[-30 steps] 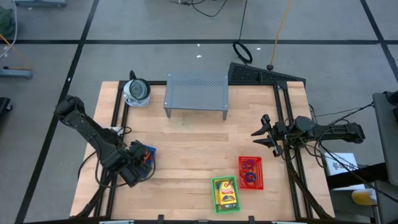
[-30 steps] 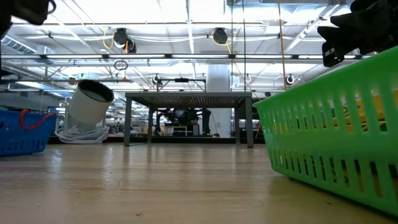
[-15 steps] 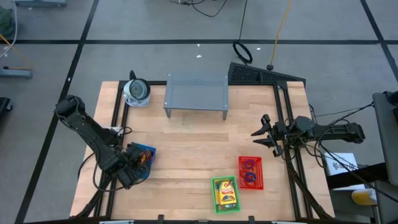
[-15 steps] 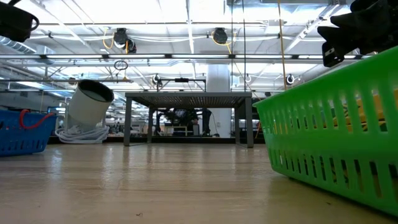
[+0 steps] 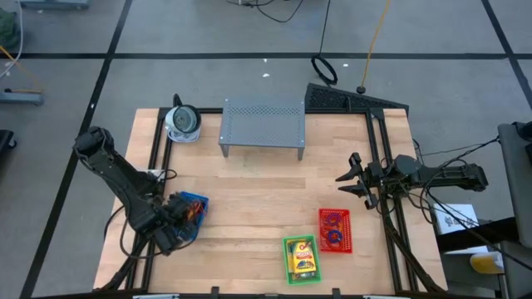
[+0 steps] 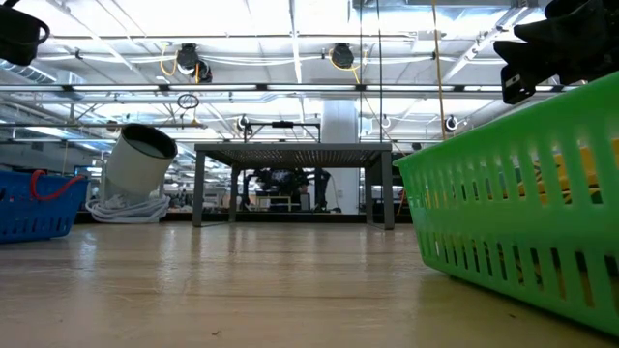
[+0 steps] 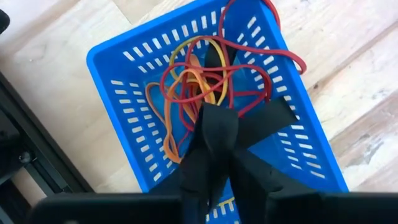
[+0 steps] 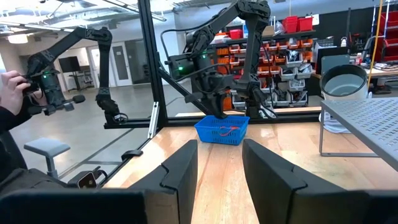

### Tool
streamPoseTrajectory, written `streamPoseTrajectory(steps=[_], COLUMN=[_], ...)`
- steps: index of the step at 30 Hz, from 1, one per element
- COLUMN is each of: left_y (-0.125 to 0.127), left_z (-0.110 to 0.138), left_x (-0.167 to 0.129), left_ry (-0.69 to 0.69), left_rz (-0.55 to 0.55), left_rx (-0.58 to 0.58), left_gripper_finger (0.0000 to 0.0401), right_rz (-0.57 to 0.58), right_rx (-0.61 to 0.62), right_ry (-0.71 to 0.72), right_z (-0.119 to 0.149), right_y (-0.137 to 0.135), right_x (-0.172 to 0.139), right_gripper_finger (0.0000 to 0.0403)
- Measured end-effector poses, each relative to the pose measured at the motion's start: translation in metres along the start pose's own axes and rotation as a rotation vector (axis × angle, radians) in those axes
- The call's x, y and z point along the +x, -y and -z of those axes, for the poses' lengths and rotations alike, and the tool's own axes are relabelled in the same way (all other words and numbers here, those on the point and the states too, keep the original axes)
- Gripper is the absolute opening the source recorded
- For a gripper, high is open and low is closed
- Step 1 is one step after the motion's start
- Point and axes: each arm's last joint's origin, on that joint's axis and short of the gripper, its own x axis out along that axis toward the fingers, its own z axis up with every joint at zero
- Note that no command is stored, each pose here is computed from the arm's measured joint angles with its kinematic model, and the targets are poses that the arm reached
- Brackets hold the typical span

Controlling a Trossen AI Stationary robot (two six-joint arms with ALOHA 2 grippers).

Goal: Pick & Place Office Desk Supplies
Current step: Put the black rubber band into the blue bin, then put the blue bin on the shelf

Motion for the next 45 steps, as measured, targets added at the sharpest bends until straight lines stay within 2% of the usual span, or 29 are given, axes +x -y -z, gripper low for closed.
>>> streamPoseTrajectory(steps=[10,16,23,27,37,45], left_y=[0.0,0.004,0.017,0.023,0.037,0.037], left_z=[0.003,0.002,-0.004,-0.011,-0.027,-0.051], left_x=[-0.001,-0.001,-0.012,-0.019,-0.024,-0.03], left_ry=[0.034,0.105,0.319,0.426,0.575,0.664], left_rz=[0.017,0.071,0.278,0.337,0.369,0.353], left_rx=[0.004,0.042,0.221,0.301,0.465,0.469], left_gripper_finger=[0.019,0.023,0.0229,0.0218,0.02,0.0204], right_rz=[0.0,0.0,0.0,0.0,0.0,0.0], right_rx=[0.0,0.0,0.0,0.0,0.0,0.0], right_ry=[0.0,0.0,0.0,0.0,0.0,0.0], right_z=[0.0,0.0,0.0,0.0,0.0,0.0], right_y=[0.0,0.0,0.0,0.0,0.0,0.0], right_x=[0.0,0.0,0.0,0.0,0.0,0.0], right_gripper_finger=[0.0116,0.0116,0.0116,0.0116,0.0116,0.0116])
